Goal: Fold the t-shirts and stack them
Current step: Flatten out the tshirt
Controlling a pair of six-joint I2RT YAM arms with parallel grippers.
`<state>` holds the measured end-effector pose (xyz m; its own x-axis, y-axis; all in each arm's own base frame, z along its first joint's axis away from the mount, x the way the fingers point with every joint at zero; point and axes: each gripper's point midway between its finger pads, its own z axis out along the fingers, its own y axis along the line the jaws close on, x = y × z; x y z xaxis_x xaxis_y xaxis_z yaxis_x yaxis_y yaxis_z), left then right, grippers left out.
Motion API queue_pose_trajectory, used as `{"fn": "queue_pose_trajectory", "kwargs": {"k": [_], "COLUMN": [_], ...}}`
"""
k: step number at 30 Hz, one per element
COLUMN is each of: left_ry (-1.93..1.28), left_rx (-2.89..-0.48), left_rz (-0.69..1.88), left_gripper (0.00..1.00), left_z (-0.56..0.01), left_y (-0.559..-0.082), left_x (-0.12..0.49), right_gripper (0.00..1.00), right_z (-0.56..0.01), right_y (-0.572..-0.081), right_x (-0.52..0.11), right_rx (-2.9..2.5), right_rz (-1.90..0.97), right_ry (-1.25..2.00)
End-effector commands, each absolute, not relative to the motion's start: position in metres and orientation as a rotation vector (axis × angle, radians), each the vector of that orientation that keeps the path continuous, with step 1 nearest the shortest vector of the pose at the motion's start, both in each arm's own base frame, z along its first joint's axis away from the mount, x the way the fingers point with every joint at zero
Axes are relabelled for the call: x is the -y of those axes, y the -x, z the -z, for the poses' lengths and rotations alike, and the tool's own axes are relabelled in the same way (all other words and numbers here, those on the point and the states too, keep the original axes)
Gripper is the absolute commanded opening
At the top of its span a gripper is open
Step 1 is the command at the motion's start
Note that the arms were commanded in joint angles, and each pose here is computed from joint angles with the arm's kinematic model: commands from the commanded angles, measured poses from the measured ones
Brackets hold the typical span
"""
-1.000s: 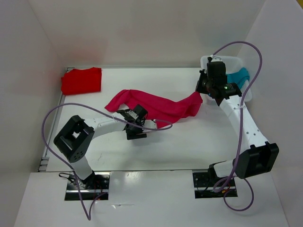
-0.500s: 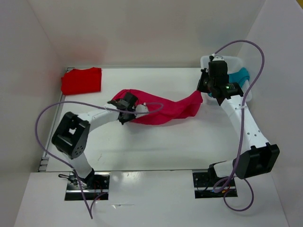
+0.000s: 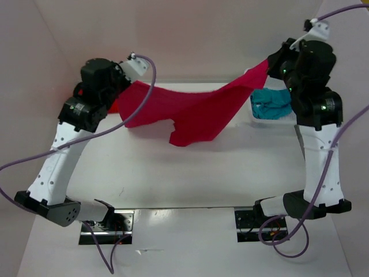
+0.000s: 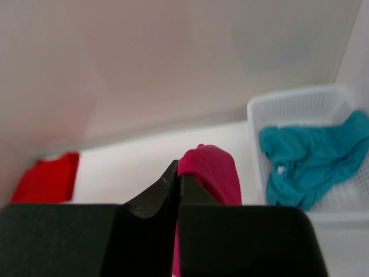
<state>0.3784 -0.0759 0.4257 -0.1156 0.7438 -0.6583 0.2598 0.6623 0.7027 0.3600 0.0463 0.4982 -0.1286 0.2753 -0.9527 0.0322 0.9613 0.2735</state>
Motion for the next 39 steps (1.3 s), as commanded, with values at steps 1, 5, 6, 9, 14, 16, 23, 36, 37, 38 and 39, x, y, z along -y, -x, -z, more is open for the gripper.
{"fn": "queue_pose_trajectory", "kwargs": {"k": [1, 5, 6, 9, 14, 16, 23, 36, 37, 38, 39], "left_ry": [-0.694, -0.548, -0.545, -0.547, -0.688, -0.741, -0.668, -0.347, -0.408, -0.434, -0.484], "left_rx": [-1.571, -1.462, -1.450, -1.491, -1.609, -1.654, -1.730, -1.406, -1.435, -1.450, -1.528], "left_rz": [-0.634, -0.741, -0.747, -0.777, -0.766, -0.777, -0.714, -0.617, -0.580, -0.563, -0.545], "left_gripper": [0.00, 0.00, 0.00, 0.00, 0.00, 0.00, 0.00, 0.00, 0.00, 0.00, 0.00], "left_z": [-0.503, -0.566, -0.570, -0.555, -0.487, -0.461, -0.444, -0.605, -0.592, -0.583, -0.560], "left_y": [-0.350, -0.318, -0.312, -0.312, -0.351, -0.368, -0.473, -0.434, -0.440, -0.444, -0.445], "left_x": [0.041, 0.006, 0.004, -0.005, 0.013, 0.019, 0.018, -0.018, -0.009, -0.005, -0.002], "right_gripper": [0.00, 0.00, 0.00, 0.00, 0.00, 0.00, 0.00, 0.00, 0.00, 0.00, 0.00], "right_z": [-0.555, -0.568, -0.572, -0.554, -0.489, -0.470, -0.446, -0.543, -0.520, -0.511, -0.512], "right_y": [-0.326, -0.317, -0.311, -0.315, -0.364, -0.389, -0.516, -0.449, -0.454, -0.453, -0.442], "right_x": [-0.028, -0.034, -0.034, -0.041, -0.072, -0.081, -0.098, -0.025, -0.029, -0.029, -0.032], "right_rx": [-1.540, -1.511, -1.500, -1.549, -1.745, -1.790, -1.811, -1.564, -1.630, -1.656, -1.656], "right_rz": [-0.144, -0.166, -0.177, -0.197, -0.242, -0.240, -0.292, -0.145, -0.145, -0.139, -0.134], "right_ry": [-0.291, -0.282, -0.276, -0.260, -0.189, -0.180, -0.208, -0.330, -0.318, -0.319, -0.303]}}
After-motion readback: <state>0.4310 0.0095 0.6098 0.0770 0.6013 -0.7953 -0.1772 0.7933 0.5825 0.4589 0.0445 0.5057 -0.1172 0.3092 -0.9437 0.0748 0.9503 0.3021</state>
